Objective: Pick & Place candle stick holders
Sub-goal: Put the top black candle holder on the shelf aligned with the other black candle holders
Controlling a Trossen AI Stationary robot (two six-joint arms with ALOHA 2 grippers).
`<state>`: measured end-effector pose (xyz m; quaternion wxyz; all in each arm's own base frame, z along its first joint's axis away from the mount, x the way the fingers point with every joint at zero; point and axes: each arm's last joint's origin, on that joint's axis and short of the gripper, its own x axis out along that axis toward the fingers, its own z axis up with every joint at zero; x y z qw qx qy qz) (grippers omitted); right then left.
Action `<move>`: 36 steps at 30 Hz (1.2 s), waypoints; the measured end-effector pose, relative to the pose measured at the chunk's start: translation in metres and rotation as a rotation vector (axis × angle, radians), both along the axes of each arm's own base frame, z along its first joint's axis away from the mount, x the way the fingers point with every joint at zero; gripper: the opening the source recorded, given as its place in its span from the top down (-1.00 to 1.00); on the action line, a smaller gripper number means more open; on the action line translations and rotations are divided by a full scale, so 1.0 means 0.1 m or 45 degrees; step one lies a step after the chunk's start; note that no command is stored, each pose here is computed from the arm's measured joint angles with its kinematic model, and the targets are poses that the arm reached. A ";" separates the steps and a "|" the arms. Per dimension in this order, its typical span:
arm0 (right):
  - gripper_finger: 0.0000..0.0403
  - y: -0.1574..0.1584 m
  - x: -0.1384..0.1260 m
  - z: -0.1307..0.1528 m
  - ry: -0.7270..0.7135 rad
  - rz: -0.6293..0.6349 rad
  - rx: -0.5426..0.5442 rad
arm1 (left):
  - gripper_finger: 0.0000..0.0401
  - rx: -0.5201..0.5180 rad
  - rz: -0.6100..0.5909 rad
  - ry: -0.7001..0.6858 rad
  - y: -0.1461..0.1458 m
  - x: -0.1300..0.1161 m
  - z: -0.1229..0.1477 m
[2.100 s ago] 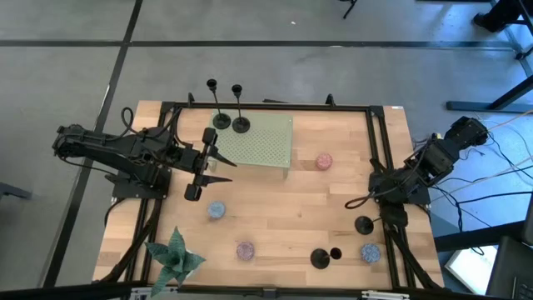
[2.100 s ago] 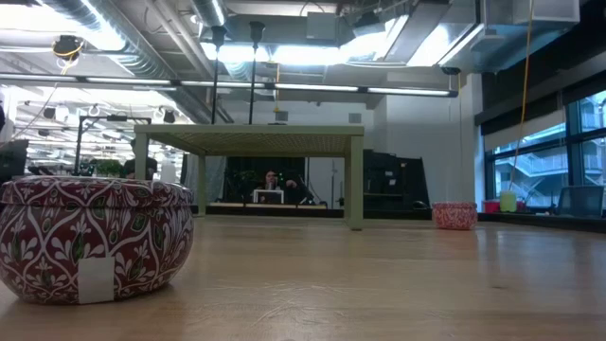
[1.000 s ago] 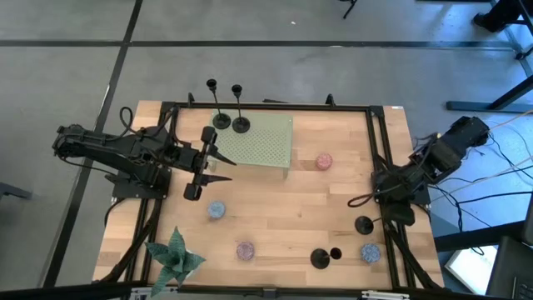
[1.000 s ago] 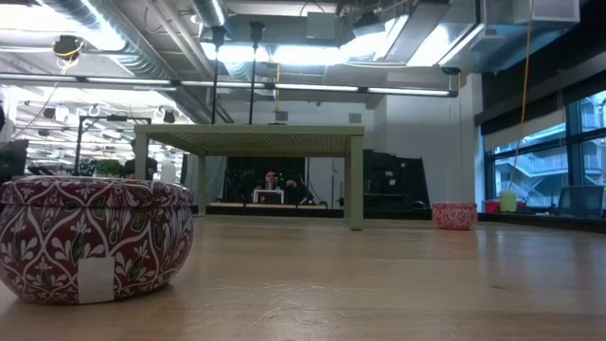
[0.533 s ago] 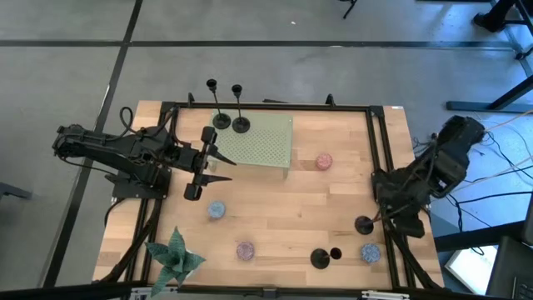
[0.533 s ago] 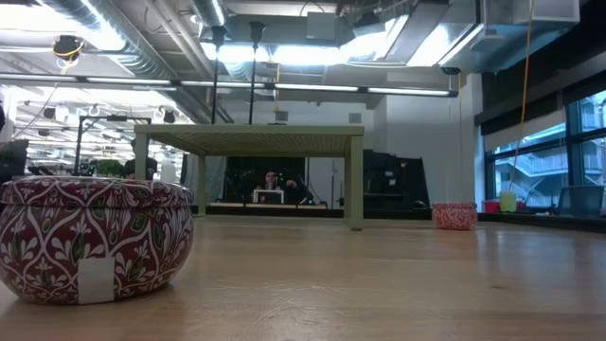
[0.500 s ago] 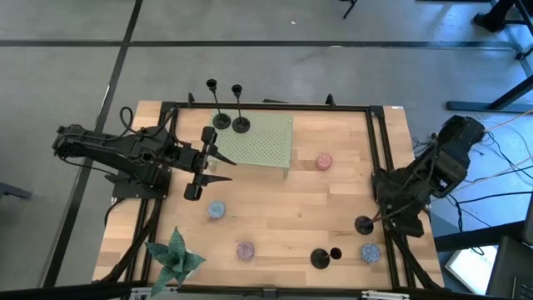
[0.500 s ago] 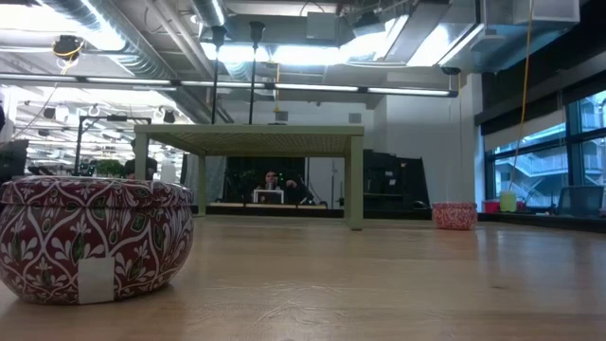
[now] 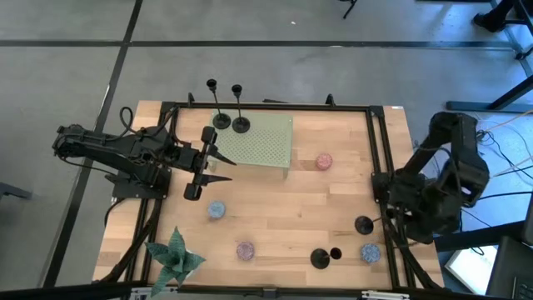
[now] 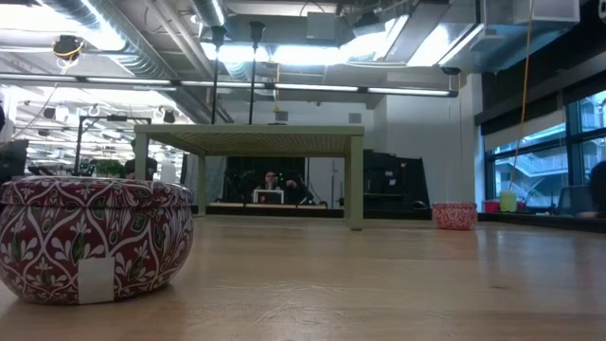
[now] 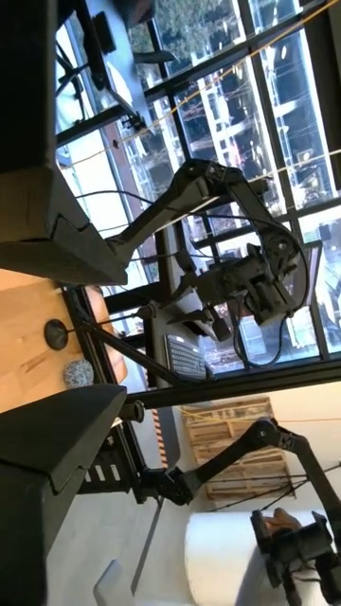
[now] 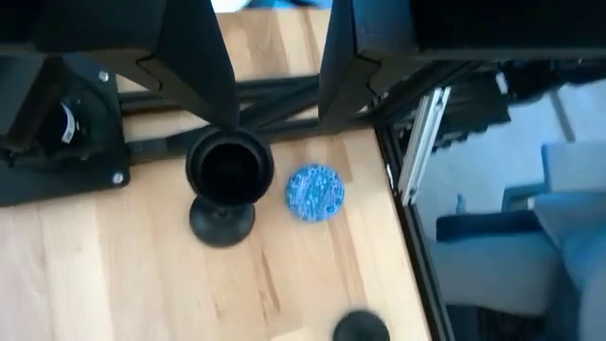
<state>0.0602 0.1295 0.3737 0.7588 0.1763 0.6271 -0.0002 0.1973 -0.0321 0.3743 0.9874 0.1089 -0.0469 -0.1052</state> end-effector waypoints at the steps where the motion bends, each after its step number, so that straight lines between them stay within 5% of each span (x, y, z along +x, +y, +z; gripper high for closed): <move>1: 0.25 0.02 -0.01 -0.01 -0.041 -0.009 -0.023 | 0.11 0.000 0.000 0.001 0.00 0.00 0.00; 9: 0.25 0.28 -0.09 -0.13 -0.126 0.016 -0.140 | 0.11 0.002 -0.002 0.013 0.00 0.00 -0.01; 20: 0.25 0.31 -0.33 -0.16 -0.339 -0.114 -0.099 | 0.11 0.033 -0.001 0.002 0.00 0.00 -0.01; 29: 0.25 0.46 -0.38 -0.24 -0.352 -0.030 -0.168 | 0.11 0.032 -0.002 0.003 0.00 0.00 -0.01; 36: 0.25 0.60 -0.58 -0.34 -0.364 -0.145 -0.119 | 0.11 0.033 -0.002 0.003 0.00 0.00 -0.01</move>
